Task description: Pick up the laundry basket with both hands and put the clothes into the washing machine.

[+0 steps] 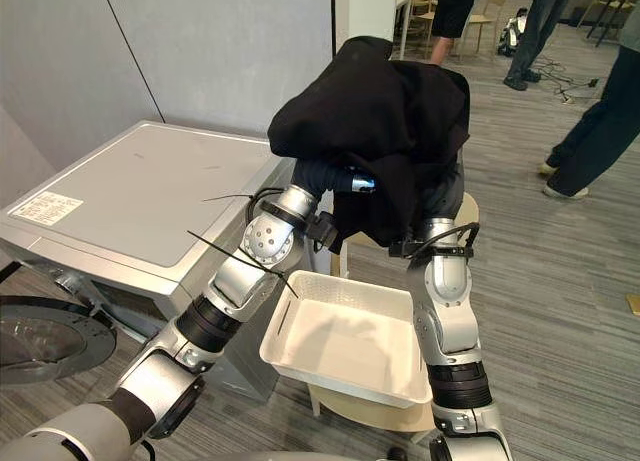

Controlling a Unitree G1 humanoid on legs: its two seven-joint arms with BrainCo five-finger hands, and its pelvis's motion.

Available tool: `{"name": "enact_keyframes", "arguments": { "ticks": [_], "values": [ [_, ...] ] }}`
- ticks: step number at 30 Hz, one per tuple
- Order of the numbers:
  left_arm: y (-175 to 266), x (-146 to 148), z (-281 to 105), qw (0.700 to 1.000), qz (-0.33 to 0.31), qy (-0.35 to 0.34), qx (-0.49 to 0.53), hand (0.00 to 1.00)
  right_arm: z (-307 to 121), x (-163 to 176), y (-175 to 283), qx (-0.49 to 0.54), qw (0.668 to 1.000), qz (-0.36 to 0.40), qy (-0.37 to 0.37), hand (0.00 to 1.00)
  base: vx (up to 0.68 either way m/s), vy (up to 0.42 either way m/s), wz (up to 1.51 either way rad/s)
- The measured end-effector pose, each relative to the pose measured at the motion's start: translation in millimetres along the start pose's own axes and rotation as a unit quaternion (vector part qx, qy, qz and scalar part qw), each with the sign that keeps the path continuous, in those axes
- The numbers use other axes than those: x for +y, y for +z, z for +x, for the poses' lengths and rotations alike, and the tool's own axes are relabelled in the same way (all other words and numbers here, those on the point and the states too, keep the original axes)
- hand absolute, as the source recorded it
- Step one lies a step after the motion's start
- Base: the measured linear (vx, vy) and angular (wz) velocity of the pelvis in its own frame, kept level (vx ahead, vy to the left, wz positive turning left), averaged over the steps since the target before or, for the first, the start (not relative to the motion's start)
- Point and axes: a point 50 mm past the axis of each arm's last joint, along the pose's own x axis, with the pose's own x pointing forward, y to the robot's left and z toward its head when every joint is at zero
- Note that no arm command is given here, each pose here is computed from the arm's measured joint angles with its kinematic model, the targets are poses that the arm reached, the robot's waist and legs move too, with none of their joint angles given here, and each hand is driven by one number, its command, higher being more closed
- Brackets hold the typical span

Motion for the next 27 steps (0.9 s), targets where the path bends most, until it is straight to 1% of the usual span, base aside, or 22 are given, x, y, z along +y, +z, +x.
{"name": "enact_keyframes", "arguments": {
  "ticks": [3,7,11,16,17,23,27],
  "values": [
    [-4,-9,-1,1.0,-0.005,-0.014,0.009,0.0,0,0,-3,0.009,1.0,-0.001,-0.001,1.0,0.0,0.0,0.0],
    [-23,-24,-3,0.998,-0.013,-0.041,0.046,0.0,-1,-1,-6,0.021,1.0,-0.002,-0.003,1.0,0.0,0.0,0.0],
    [-39,-31,-6,0.995,-0.016,-0.049,0.08,0.0,-2,-4,-7,0.025,1.0,-0.005,-0.01,1.0,0.0,0.0,0.0],
    [-61,-33,-11,0.991,-0.012,-0.05,0.127,0.0,-5,-11,-19,0.062,0.998,-0.017,-0.027,1.0,0.0,0.0,0.0],
    [-62,-33,-11,0.99,-0.011,-0.05,0.13,1.0,-5,-11,-19,0.063,0.997,-0.018,-0.027,1.0,0.0,0.0,0.0],
    [-81,-37,-18,0.982,0.005,-0.061,0.18,1.0,-3,-10,-18,0.059,0.998,-0.018,-0.025,1.0,-0.02,-0.002,-0.01],
    [-83,-41,-20,0.98,0.008,-0.07,0.187,1.0,3,-7,-13,0.046,0.999,-0.016,-0.019,1.0,-0.02,-0.008,-0.04]
  ]
}}
